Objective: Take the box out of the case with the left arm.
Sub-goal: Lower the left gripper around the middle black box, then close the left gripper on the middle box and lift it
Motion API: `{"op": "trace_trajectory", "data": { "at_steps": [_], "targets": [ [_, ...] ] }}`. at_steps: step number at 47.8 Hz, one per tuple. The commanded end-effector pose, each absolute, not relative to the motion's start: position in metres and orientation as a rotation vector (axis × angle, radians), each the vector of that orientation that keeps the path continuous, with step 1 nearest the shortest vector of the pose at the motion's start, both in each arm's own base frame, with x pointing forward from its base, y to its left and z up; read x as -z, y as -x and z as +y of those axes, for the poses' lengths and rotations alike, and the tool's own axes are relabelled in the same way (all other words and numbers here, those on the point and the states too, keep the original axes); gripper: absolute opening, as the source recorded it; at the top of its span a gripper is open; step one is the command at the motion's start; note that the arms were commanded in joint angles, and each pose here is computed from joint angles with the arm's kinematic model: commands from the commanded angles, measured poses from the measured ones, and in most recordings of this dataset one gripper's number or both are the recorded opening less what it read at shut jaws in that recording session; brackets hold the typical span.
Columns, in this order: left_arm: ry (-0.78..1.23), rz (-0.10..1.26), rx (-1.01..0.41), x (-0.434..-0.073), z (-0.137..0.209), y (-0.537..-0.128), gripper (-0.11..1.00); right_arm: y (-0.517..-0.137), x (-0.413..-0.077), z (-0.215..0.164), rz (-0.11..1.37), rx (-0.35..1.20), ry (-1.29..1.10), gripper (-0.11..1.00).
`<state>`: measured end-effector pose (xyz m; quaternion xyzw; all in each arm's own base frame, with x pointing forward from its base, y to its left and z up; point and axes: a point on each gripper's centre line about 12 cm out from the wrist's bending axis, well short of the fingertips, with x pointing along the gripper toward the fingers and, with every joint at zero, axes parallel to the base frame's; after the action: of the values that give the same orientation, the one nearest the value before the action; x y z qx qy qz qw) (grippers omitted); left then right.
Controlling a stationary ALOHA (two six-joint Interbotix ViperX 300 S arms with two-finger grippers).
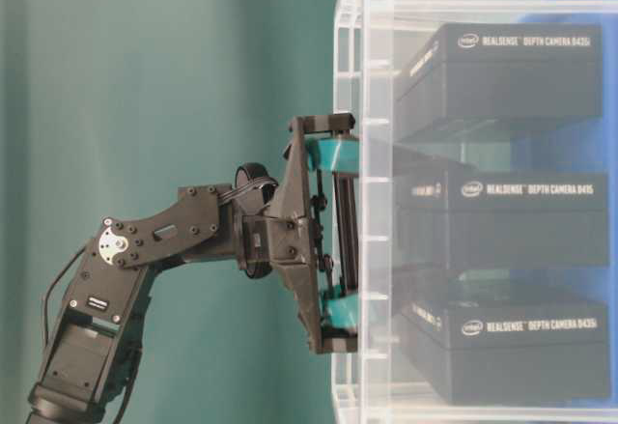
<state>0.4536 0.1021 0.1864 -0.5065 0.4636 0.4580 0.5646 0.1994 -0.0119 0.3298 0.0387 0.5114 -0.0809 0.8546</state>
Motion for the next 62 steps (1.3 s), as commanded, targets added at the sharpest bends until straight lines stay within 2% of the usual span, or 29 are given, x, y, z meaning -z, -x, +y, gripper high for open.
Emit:
{"op": "trace_trajectory", "data": {
  "at_steps": [1,3,4,20,40,62],
  "targets": [
    [1.200,1.057,-1.048,-0.203,0.101,-0.457,0.69,-0.201,-0.334,-0.012,1.058,0.172,-0.083,0.03],
    [1.200,1.055,-1.045,-0.204,0.101,-0.457,0.61,-0.201,-0.334,-0.013,1.059,0.172,-0.082,0.03],
    [1.200,1.055,-1.045,-0.204,0.101,-0.457,0.61,-0.201,-0.334,-0.012,1.059,0.171,-0.082,0.03],
    [1.201,1.051,-1.042,-0.216,0.100,-0.456,0.61,-0.201,-0.334,-0.012,1.057,0.171,-0.082,0.03],
    [1.194,1.065,-1.047,-0.289,0.098,-0.455,0.61,-0.201,-0.334,-0.012,1.057,0.171,-0.082,0.03],
    [1.181,1.011,-1.019,-0.382,0.094,-0.440,0.61,-0.201,-0.334,-0.013,1.057,0.172,-0.081,0.03]
  ]
}}
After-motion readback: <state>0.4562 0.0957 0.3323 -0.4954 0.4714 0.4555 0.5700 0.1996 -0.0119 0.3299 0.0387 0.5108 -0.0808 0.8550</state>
